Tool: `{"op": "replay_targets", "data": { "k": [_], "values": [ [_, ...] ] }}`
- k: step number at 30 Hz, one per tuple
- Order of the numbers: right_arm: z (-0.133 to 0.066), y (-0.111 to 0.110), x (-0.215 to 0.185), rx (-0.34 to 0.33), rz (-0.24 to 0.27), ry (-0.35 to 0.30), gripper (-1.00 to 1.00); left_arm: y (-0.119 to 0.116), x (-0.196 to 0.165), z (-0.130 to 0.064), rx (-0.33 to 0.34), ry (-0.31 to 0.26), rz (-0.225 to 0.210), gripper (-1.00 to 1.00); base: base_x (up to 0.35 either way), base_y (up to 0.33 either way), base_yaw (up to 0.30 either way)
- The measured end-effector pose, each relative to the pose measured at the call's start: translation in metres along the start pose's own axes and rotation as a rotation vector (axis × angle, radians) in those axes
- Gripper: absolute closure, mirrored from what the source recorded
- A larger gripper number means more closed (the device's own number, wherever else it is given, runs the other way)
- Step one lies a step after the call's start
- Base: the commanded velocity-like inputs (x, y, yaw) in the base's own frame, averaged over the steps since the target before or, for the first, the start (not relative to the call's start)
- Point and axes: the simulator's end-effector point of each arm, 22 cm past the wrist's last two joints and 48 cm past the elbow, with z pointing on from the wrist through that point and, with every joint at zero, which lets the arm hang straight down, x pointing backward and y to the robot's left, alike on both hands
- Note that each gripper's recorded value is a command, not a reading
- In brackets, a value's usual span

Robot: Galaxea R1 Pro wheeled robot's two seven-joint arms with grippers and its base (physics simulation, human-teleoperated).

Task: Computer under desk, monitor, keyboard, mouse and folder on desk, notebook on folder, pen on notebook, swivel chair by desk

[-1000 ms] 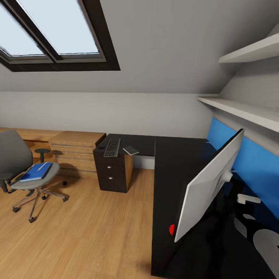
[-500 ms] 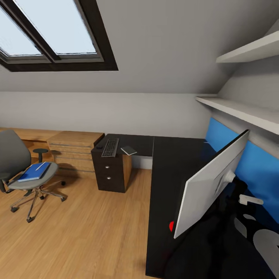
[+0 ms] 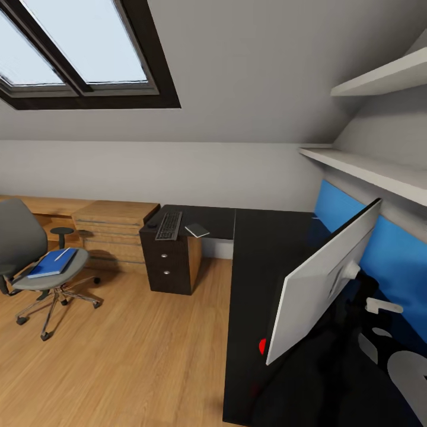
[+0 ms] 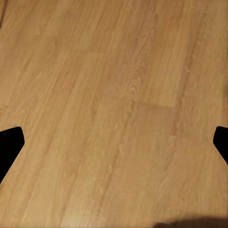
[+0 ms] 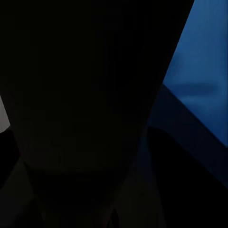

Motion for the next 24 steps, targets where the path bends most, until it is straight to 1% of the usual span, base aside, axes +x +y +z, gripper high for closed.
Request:
{"op": "replay_targets", "data": {
  "k": [12,15,20,24],
  "values": [
    [0.0,0.0,-0.0001,0.0,0.0,0.0,1.0,-0.0001,0.0,0.0,0.001,0.0,0.0,-1.0,0.006,0.0,0.0],
    [-0.0007,-0.0022,0.0004,0.006,0.006,0.0,1.0,0.0,-0.0002,-0.0003,0.0,-0.001,0.0,-1.0,0.176,0.0,0.0],
    [-0.0009,-0.0027,0.0003,0.008,0.007,0.0,1.0,0.0,-0.0002,-0.0004,0.001,-0.001,0.0,-1.0,0.289,0.0,0.0],
    [-0.0005,-0.0023,0.0004,0.007,0.006,0.0,1.0,0.0002,-0.0001,-0.0001,-0.001,-0.001,0.0,-1.0,0.069,0.0,0.0]
  ]
}}
